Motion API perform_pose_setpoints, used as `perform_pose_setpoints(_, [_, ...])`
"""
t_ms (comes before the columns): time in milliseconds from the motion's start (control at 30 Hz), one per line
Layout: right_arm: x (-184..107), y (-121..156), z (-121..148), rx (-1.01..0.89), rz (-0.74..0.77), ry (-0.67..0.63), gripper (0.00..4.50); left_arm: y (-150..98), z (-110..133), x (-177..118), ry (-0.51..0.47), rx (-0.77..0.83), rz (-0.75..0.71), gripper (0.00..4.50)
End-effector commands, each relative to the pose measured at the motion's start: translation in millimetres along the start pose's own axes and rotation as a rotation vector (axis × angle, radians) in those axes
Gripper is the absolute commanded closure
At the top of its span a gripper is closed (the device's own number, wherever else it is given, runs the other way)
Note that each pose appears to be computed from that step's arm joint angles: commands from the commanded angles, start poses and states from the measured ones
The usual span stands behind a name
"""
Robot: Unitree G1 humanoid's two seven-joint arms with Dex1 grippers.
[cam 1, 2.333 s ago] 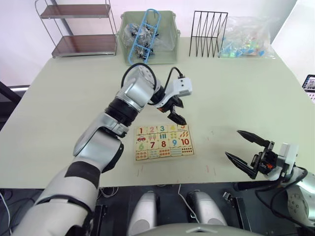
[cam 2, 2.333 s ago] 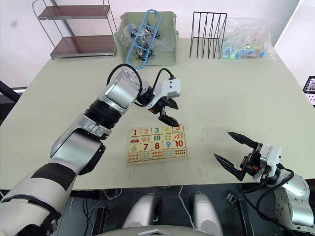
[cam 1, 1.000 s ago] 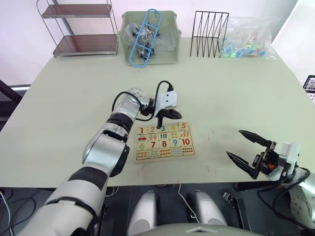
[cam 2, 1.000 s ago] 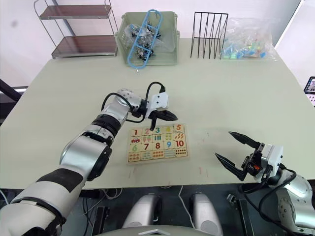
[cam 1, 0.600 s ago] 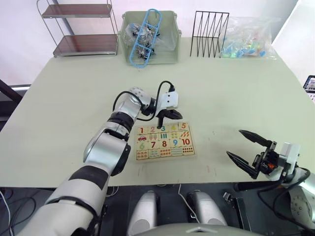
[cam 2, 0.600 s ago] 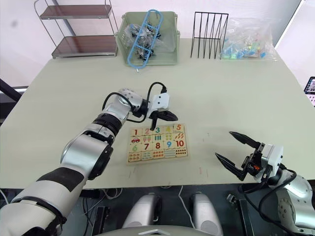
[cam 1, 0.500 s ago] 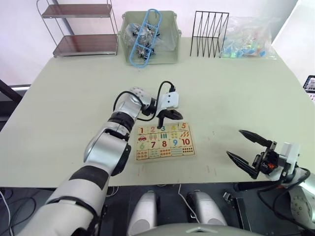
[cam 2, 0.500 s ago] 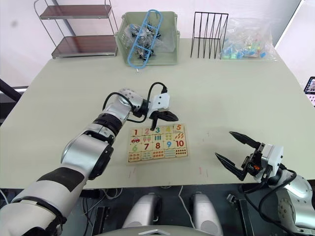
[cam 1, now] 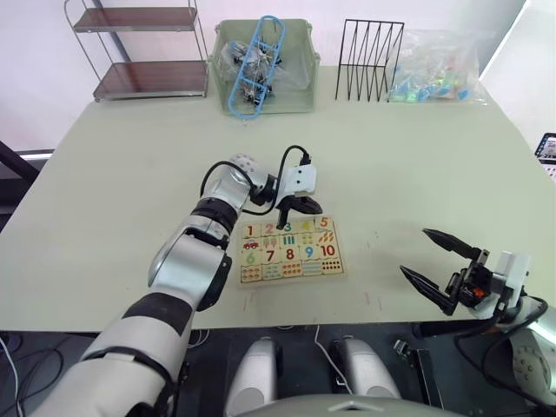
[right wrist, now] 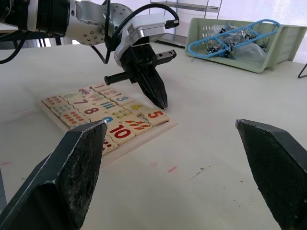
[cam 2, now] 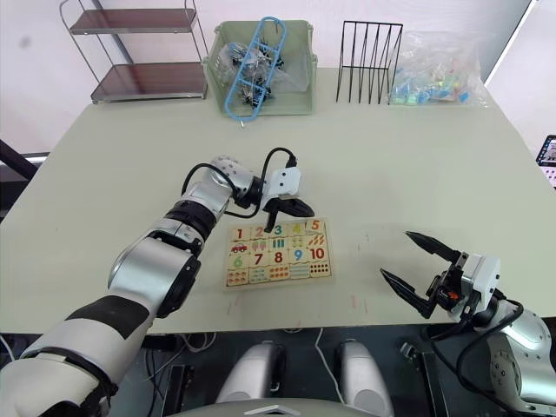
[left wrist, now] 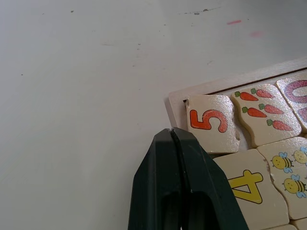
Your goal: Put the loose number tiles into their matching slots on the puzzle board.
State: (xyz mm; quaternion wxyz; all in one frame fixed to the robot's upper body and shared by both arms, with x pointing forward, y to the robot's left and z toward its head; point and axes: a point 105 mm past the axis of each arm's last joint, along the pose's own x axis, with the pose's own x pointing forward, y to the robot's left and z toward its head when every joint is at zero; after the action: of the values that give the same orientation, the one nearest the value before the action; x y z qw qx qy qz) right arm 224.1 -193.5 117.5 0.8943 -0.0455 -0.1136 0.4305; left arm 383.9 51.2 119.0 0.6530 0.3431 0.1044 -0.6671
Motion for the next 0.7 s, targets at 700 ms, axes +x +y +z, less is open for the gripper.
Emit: perform_pose_setpoints(700, [1.5,-0.2,10.7,-0.039,-0.003,-0.039,0.0,4.2,8.5,-1.7,-0.001,0.042,0.0,4.47])
